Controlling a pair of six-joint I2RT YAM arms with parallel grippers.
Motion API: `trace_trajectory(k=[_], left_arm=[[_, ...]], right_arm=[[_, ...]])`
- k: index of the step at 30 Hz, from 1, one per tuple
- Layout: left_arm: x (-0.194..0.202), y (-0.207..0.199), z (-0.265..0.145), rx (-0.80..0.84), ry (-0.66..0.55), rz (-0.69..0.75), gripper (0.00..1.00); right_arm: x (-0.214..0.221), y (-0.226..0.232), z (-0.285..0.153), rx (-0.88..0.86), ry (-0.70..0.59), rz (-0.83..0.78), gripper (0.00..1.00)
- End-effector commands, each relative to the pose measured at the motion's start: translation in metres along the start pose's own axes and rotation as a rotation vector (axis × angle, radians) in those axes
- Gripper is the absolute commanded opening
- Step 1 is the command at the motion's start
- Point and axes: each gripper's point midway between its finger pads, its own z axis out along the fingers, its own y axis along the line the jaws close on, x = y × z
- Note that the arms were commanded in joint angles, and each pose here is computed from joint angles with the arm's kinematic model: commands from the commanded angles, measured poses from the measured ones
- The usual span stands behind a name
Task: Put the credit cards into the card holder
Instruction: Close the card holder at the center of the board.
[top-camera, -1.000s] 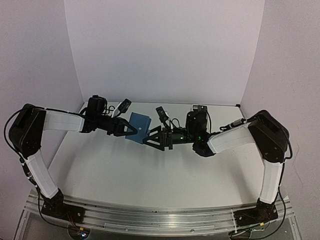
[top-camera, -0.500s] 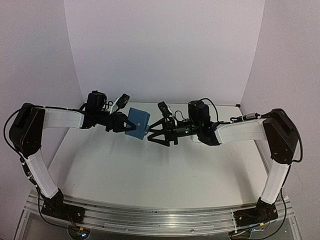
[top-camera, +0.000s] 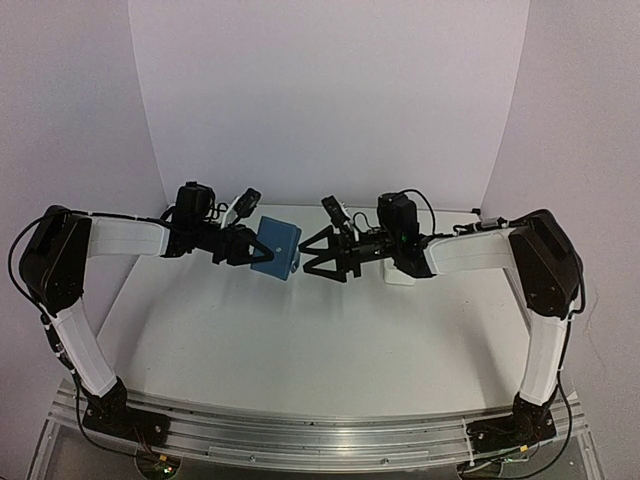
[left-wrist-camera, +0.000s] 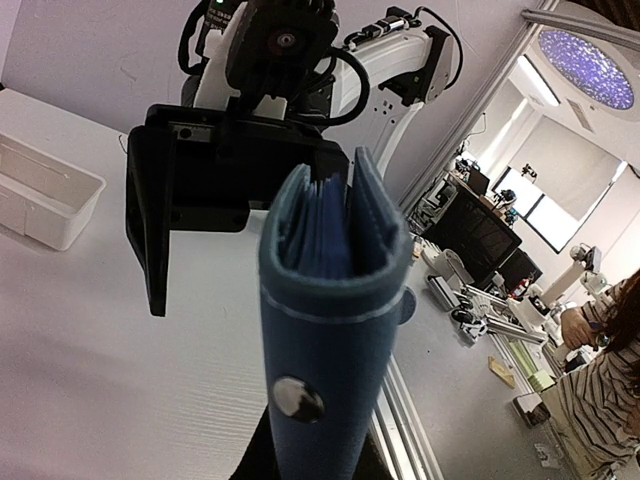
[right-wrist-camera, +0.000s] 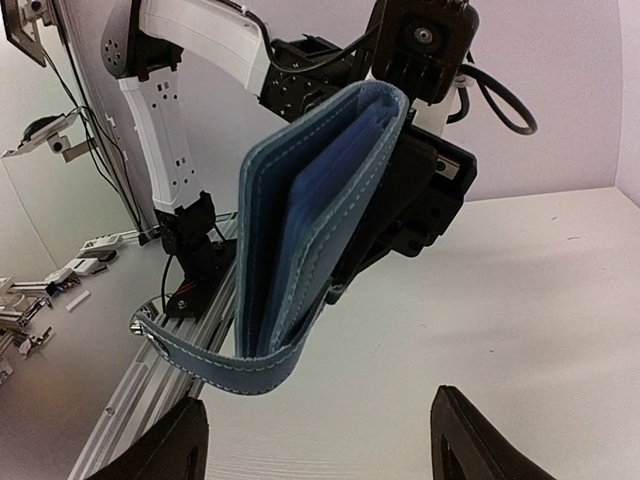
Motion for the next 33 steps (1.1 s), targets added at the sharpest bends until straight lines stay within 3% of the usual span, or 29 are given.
trace_trajectory(k=[1, 9, 12, 20, 25, 33], left_arm=[[-0.016, -0.013, 0.001, 0.068, 0.0, 0.076, 0.0], [-0.017, -0.01, 0.004, 0.064, 0.002, 0.067, 0.0], [-0.017, -0.01, 0.005, 0.064, 0.003, 0.069, 0.0], [-0.015, -0.009, 0.006, 0.058, 0.003, 0.062, 0.0], [-0.016, -0.009, 0.007, 0.054, 0.003, 0.063, 0.0], [-0.016, -0.004, 0.012, 0.005, 0.008, 0.072, 0.0]], right_arm=[[-0.019, 0.002, 0.002, -0.044, -0.032, -0.079, 0.68], [-0.008, -0.001, 0.015, -0.057, -0.024, -0.056, 0.65], [-0.01, 0.001, 0.021, -0.071, -0.03, -0.071, 0.57], [-0.022, 0.009, 0.02, -0.095, -0.072, -0.04, 0.57], [-0.027, 0.004, 0.025, -0.066, -0.095, -0.033, 0.49], [-0.027, -0.004, 0.03, -0.041, -0.103, 0.018, 0.47]])
